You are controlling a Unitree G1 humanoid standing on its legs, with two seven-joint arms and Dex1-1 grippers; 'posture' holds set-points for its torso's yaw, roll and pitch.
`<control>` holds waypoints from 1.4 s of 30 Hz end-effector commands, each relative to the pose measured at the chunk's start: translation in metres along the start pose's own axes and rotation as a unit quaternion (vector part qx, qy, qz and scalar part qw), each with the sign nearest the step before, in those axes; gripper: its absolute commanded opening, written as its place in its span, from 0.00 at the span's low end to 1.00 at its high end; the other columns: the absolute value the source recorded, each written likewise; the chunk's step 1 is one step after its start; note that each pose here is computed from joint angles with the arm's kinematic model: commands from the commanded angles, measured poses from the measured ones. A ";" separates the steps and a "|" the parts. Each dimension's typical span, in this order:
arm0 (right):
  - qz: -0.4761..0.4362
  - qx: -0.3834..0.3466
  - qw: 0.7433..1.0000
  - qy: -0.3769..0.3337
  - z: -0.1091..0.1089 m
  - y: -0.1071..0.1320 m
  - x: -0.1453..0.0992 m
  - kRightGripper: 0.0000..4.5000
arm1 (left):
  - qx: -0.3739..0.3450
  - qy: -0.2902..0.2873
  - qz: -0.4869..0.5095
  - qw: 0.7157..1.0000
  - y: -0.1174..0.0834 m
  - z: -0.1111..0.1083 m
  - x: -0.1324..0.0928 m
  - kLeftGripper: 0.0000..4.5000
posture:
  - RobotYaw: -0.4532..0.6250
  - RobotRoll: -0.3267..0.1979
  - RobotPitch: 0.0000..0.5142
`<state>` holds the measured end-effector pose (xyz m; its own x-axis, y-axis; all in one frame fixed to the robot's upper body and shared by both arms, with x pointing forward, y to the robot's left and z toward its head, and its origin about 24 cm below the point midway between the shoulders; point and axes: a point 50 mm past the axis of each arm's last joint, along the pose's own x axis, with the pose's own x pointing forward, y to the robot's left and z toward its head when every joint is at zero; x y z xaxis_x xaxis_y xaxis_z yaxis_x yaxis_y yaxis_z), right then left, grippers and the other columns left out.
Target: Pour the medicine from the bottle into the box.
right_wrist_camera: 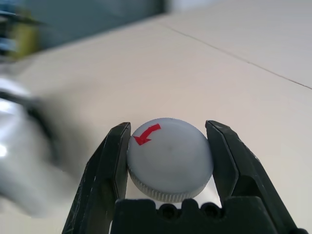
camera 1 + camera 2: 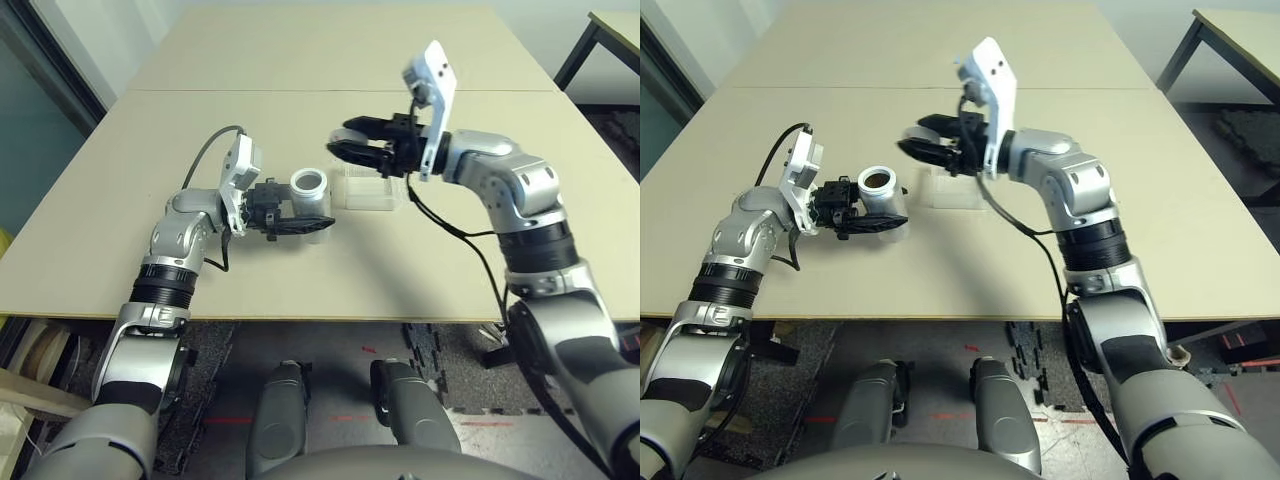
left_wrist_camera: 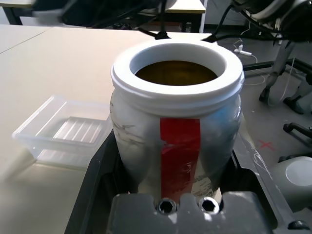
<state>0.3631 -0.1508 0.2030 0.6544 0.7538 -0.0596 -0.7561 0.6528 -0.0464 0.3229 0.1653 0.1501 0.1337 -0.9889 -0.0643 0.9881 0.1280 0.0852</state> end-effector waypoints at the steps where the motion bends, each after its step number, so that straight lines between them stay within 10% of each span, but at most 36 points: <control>1: -0.066 0.002 0.997 0.033 -0.029 -0.027 -0.024 0.57 | 0.009 0.000 0.005 1.000 0.002 0.005 -0.001 0.57 | 0.36 0.62 0.23; 11: -0.259 -0.005 0.964 0.063 -0.106 -0.057 -0.066 0.57 | 0.014 -0.002 0.011 1.000 0.005 0.006 0.000 0.57 | 0.36 0.62 0.23; 23: -0.290 0.020 0.953 0.079 -0.137 -0.047 -0.060 0.57 | 0.057 -0.018 0.060 0.996 0.017 0.016 0.001 0.57 | 0.37 0.62 0.24; 25: -0.287 0.022 0.954 0.086 -0.139 -0.046 -0.060 0.57 | 0.063 -0.021 0.067 0.996 0.019 0.018 0.001 0.57 | 0.37 0.62 0.24; 31: -0.231 0.013 0.969 0.087 -0.125 -0.045 -0.056 1.00 | 0.081 -0.005 0.085 0.993 0.023 0.015 0.004 0.57 | 0.37 0.62 0.24; 42: -0.110 -0.035 0.992 0.053 -0.073 -0.030 -0.050 1.00 | 0.163 0.078 0.205 0.962 0.055 0.020 0.028 0.57 | 0.35 0.62 0.23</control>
<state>0.3565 -0.2152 0.1370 0.8169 0.5640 -0.1209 -0.5765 0.8056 -0.1366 0.3749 0.1490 0.1685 0.5164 -0.8508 -0.0977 0.8136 0.4519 0.3658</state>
